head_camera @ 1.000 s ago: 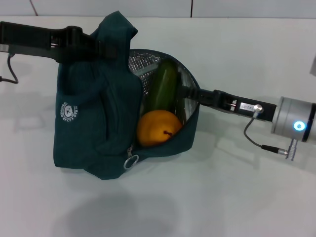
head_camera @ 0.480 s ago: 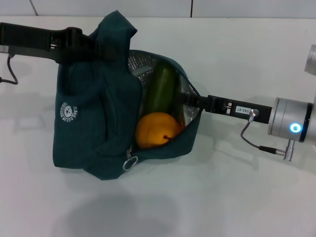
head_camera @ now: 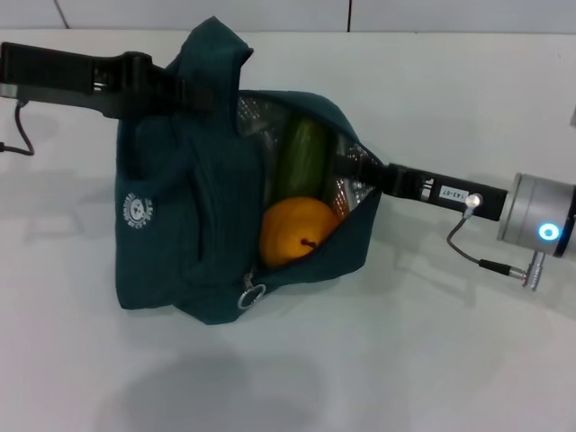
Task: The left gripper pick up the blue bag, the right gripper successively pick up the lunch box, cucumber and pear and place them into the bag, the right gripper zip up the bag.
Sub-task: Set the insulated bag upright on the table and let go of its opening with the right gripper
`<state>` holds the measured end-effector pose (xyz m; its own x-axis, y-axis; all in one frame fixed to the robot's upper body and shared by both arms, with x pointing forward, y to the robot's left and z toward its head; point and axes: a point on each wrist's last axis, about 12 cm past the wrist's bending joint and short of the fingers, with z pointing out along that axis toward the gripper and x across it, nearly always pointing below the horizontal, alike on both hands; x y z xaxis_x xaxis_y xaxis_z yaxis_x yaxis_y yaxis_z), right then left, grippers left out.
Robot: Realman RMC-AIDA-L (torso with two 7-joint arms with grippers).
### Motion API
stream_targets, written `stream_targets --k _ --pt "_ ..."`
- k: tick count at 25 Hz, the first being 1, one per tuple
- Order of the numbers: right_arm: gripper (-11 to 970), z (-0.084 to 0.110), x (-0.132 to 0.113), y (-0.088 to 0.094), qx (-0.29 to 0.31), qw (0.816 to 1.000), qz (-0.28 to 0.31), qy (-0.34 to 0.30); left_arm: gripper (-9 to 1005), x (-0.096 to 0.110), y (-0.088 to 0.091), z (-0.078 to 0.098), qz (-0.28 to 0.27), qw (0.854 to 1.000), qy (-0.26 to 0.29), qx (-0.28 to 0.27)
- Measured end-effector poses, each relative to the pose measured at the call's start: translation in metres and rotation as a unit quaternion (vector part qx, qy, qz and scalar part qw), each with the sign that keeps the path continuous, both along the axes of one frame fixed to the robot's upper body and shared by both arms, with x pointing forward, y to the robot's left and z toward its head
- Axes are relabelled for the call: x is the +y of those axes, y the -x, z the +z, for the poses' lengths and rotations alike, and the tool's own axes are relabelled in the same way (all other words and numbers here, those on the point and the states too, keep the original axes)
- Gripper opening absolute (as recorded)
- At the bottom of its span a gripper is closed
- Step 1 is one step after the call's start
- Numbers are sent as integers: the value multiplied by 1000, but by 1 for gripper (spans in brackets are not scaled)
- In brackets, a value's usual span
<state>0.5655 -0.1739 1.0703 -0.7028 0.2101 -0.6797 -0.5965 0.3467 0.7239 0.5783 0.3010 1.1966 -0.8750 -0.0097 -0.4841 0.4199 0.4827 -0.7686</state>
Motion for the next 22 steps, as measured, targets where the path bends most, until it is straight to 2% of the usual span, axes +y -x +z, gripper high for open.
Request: stream_targets --k 4,7,10,16,17,22 --pt "120 11 -11 4 -42 998 -6 -44 44 -10 2 0 -24 1000 8 6" --pt "94 24 -31 9 -87 991 -21 -96 44 -16 3 -2 -36 999 18 10" --pt "73 33 -50 15 -116 985 -27 -123 44 -22 1 -4 -45 998 35 12" --pt "50 34 -77 27 -127 982 -43 -130 44 -39 -4 -11 -62 997 53 17" --pt "50 33 -79 27 -125 983 -46 -128 44 -45 -6 -19 -62 997 40 31" --pt "49 28 -98 32 -117 982 -75 -124 44 -43 -5 -34 -58 997 6 57"
